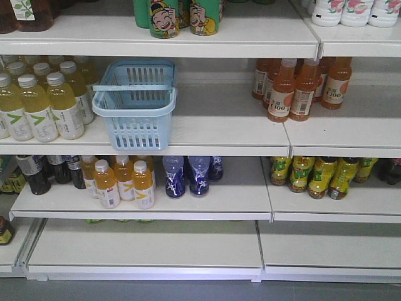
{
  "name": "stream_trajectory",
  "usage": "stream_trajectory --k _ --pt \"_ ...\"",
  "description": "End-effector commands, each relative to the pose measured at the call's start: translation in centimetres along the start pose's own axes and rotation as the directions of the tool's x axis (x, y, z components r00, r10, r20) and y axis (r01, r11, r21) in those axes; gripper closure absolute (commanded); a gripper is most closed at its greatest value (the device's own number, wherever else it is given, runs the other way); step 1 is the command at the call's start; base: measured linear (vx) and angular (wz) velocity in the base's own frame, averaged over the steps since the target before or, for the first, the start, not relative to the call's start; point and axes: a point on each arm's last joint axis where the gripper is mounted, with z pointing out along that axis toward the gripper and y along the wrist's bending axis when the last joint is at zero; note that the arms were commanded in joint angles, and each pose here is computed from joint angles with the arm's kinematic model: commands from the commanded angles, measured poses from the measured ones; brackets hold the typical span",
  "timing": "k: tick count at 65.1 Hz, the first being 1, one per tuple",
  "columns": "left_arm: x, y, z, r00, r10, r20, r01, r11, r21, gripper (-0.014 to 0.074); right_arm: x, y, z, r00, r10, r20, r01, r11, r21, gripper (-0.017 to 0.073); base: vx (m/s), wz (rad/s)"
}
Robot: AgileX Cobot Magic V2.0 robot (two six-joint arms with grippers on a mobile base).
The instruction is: Place coke in basket with both arms
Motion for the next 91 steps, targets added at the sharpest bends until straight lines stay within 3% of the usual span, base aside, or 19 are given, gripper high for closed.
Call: stream_trajectory --k 1,91 --pt "-1.88 -0.25 -0.29 0.993 -0.018 0.120 0.016 1.000 0.019 0.0600 -0.50 0.04 -0.09 0.997 -0.012 0.079 0.012 1.000 -0.003 0.0564 0.10 0.01" --pt "-1.88 -0.25 -0.29 0.993 -0.018 0.120 0.016 1.000 0.019 0.0600 -0.50 0.04 -0.09 0.997 -0.012 0.079 0.012 1.000 -0.003 0.0564 0.05 -0.02"
